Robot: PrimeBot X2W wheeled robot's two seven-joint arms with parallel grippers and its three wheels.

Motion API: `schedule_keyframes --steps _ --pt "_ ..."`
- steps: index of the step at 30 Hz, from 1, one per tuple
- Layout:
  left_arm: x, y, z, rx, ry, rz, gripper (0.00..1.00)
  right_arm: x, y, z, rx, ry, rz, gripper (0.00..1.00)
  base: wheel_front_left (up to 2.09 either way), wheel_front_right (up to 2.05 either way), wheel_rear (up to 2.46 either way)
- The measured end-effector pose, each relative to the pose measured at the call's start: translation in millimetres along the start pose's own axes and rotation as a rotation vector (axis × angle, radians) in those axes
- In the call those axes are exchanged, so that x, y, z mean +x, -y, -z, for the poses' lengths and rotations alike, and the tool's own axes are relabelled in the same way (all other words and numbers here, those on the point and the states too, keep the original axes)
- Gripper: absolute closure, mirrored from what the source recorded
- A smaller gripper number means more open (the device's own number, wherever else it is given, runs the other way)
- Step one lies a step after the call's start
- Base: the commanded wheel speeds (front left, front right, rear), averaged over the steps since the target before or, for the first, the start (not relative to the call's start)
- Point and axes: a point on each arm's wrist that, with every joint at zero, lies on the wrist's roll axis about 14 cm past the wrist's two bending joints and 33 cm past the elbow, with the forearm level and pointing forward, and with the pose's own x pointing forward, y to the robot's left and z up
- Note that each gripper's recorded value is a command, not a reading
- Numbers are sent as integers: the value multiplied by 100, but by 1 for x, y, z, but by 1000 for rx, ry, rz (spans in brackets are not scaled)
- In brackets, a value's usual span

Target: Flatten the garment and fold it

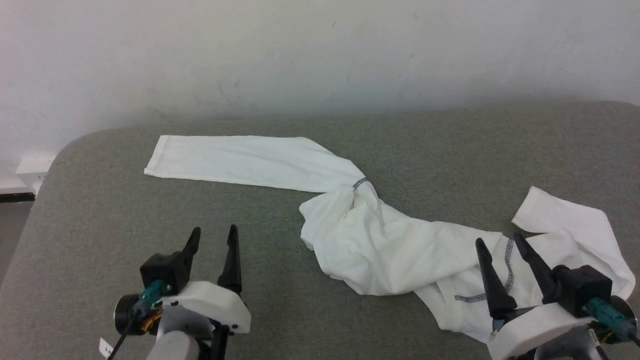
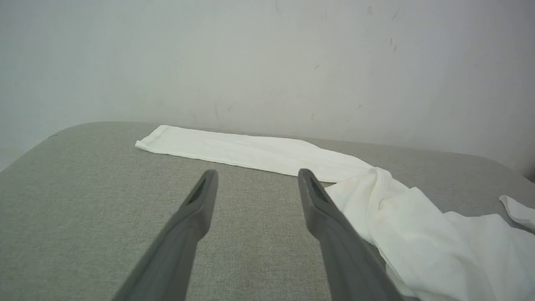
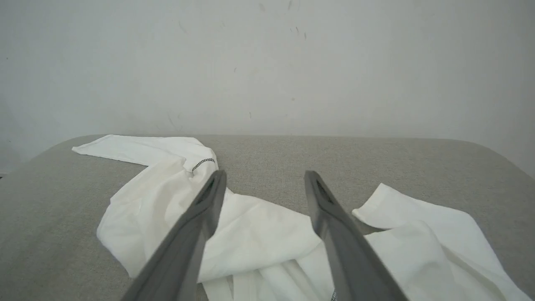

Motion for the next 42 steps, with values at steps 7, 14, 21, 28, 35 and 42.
schedule_keyframes --steps 7,14,21,28,35,42 --pt "36 67 -1 37 -78 217 0 -7 -10 5 31 -24 -23 0 0 0 0" --pt "53 113 51 119 -377 382 0 -12 -1 12 47 -44 12 0 0 0 0" --pt "42 117 104 192 -655 436 0 -19 12 20 67 -64 61 0 0 0 0" --pt "50 122 96 178 -610 456 100 -20 17 25 78 -69 77 0 0 0 0" --pt "69 97 26 135 -324 382 100 -12 12 22 80 -57 53 0 0 0 0" --pt "16 18 24 80 -303 136 100 -6 -3 25 81 -68 0 0 0 0 0"
